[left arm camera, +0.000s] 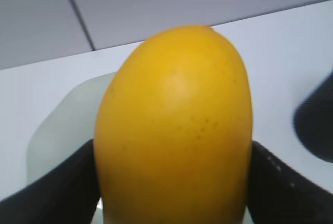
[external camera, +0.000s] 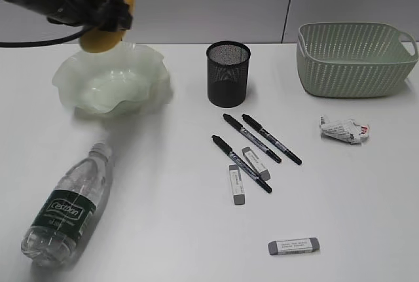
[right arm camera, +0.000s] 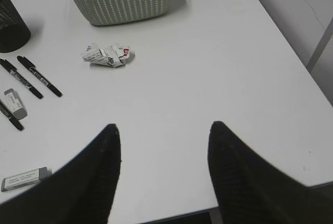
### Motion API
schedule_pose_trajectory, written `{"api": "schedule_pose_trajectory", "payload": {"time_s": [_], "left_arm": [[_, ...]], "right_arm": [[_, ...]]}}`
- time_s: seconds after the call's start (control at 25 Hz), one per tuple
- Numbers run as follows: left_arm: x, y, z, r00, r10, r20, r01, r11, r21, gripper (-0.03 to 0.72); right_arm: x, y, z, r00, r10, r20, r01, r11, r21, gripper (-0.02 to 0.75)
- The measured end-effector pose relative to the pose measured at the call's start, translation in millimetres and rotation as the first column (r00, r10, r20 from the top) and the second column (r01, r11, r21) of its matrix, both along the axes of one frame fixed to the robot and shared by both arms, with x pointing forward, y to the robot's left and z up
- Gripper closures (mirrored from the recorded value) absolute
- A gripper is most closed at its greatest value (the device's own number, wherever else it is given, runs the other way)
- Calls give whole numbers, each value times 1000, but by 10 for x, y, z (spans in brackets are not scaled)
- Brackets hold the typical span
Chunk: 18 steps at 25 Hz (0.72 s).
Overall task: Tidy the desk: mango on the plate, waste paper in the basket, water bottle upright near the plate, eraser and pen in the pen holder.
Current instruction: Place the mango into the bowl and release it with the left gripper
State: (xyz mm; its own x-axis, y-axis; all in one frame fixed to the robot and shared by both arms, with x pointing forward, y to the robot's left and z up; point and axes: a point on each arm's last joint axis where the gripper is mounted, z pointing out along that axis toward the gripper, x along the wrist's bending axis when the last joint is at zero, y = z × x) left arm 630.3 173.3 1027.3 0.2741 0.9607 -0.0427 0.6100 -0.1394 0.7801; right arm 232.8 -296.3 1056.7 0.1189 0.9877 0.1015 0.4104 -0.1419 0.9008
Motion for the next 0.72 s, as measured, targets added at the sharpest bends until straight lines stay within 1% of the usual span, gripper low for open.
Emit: {"api": "schedule_pose_trajectory", "payload": {"time_s": [0.04,0.12,0.32,0.56,0.72], "left_arm": [[90,89,-111,1000,26,-9,-26,1000,4,103],[233,141,-346,998,47,-40,-46,999,15,103],[519,48,-705,997,44,-71,-43,999,25,103],[608,24,-1027,990,46,-130,-40,998,44,103],[604,25,-1140,985,47,-166,-38,998,57,103]], "right_arm": [[0,0,0,1000,0,0,0,1000,0,303],[0,0,0,1000,0,0,0,1000,0,303],[0,0,0,1000,0,0,0,1000,0,303],[0,0,0,1000,0,0,0,1000,0,303],[0,0,0,1000,0,0,0,1000,0,303]]}}
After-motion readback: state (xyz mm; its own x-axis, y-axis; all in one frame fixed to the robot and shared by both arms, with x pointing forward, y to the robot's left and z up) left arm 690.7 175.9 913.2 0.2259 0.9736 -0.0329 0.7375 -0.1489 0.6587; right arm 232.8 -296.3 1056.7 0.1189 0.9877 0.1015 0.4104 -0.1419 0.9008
